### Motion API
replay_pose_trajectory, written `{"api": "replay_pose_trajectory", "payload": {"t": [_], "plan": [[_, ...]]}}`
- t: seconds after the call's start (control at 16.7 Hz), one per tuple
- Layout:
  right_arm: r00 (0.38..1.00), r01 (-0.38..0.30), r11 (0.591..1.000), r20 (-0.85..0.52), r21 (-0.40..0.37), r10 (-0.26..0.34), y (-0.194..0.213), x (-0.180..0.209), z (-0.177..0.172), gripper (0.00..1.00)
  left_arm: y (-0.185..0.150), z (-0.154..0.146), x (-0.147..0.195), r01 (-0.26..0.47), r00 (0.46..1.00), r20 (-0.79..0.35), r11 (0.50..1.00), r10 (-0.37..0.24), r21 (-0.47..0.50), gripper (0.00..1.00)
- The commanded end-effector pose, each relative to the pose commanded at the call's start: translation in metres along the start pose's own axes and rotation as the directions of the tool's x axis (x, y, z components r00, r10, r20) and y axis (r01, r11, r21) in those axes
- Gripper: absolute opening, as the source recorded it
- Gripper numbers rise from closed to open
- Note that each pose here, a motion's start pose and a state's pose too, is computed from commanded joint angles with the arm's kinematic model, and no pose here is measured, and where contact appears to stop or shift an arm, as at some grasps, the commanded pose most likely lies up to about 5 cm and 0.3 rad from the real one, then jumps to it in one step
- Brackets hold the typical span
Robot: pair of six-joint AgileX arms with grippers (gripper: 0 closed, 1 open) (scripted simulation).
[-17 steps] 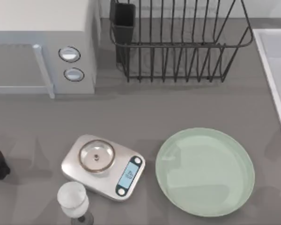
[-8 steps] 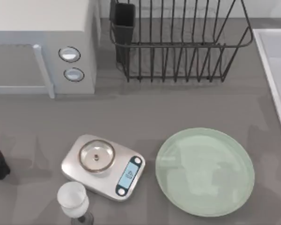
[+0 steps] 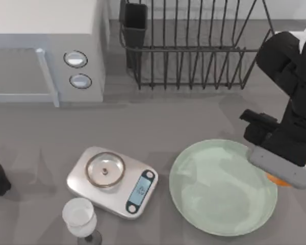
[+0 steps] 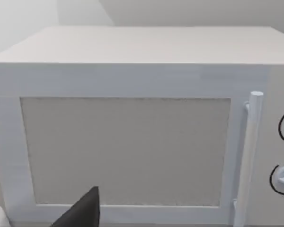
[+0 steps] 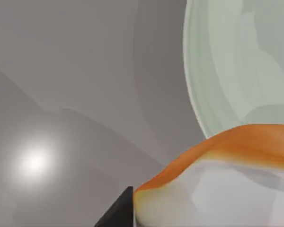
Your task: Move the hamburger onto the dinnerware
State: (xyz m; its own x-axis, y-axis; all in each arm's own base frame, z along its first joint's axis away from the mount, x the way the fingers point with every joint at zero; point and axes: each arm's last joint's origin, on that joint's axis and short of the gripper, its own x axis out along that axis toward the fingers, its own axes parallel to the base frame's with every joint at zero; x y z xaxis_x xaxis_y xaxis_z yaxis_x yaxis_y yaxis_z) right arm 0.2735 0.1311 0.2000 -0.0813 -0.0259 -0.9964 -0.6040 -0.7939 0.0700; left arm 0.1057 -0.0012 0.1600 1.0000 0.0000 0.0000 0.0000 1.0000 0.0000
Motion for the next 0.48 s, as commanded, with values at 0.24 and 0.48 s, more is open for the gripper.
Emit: {"api": "replay_pose_trajectory", "payload": {"t": [0.24, 0.48], "plan": [[0.999, 0.009, 0.909, -0.025, -0.418, -0.022, -0.044, 0.004, 0.031, 0.00, 0.000, 0.000, 0.000, 0.000, 1.000, 0.000, 1.000, 0.000, 0.000, 1.00], [0.998, 0.016, 0.804, -0.043, -0.594, -0.052, -0.065, 0.003, 0.052, 0.00, 0.000, 0.000, 0.000, 0.000, 1.000, 0.000, 1.000, 0.000, 0.000, 1.00]]}}
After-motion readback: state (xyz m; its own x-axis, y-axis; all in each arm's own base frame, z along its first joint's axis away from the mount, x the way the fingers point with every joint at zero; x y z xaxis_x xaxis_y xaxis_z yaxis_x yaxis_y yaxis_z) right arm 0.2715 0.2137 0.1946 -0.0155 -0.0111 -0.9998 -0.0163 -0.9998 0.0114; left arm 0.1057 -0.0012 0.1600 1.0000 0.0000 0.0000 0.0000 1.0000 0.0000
